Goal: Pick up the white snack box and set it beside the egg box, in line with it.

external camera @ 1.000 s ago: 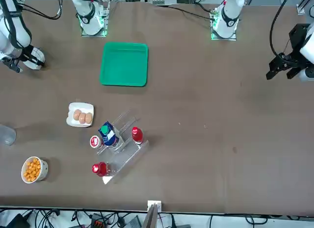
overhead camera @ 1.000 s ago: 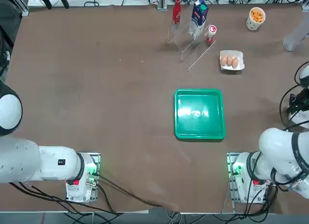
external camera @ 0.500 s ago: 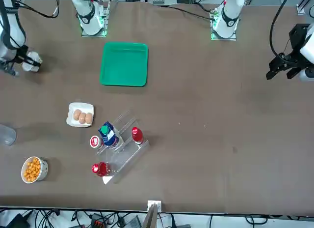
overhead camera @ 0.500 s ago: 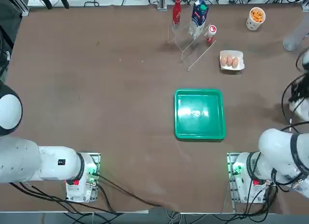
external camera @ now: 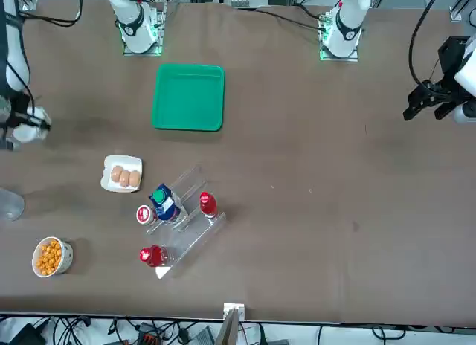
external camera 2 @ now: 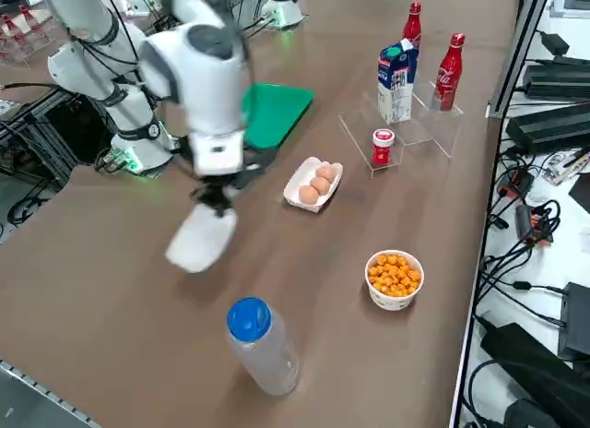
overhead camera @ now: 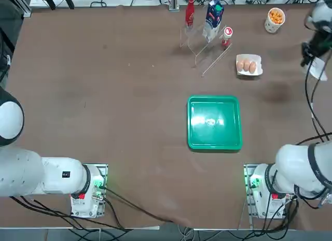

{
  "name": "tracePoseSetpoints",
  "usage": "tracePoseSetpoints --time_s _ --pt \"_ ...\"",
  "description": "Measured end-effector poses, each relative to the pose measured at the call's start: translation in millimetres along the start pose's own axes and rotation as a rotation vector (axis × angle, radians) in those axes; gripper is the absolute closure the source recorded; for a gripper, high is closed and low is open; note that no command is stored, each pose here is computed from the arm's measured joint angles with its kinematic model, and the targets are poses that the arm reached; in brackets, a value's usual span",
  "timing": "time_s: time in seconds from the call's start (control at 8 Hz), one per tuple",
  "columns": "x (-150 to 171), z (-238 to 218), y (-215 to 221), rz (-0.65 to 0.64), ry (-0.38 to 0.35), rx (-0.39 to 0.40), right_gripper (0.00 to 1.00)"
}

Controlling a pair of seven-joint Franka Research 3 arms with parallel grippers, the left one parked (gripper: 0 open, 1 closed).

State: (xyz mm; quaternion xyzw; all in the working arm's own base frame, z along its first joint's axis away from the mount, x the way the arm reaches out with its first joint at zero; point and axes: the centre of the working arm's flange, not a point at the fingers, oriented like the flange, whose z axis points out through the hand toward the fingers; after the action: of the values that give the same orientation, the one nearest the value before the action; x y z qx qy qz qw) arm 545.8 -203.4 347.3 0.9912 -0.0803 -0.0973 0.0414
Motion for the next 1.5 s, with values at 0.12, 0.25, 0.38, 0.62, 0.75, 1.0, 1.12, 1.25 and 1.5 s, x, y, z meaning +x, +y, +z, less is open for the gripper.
tracePoseSetpoints --time_s 0.12,0.25,0.38,0.62,0.75,1.0,1.12,1.25,1.5 --pt "18.4 9.8 -37.5 -0.017 -0.01 -0.003 0.98" --pt "30.4 30.3 -67.1 -0.027 -0.026 -0.007 0.98" --pt "38.5 51.2 -80.6 -0.041 -0.031 -0.012 0.98" --pt "45.2 67.9 -80.4 -0.061 -0.033 -0.037 0.98" --pt "46.2 67.4 -82.9 -0.067 -0.027 -0.042 0.98" --pt "47.3 71.0 -88.3 -0.085 -0.029 -0.054 0.98" --pt "48.4 73.9 -89.8 -0.089 -0.027 -0.055 0.98" --pt "49.6 75.9 -91.1 -0.091 -0.022 -0.055 0.98" --pt "51.6 77.3 -93.1 -0.095 -0.01 -0.054 0.98"
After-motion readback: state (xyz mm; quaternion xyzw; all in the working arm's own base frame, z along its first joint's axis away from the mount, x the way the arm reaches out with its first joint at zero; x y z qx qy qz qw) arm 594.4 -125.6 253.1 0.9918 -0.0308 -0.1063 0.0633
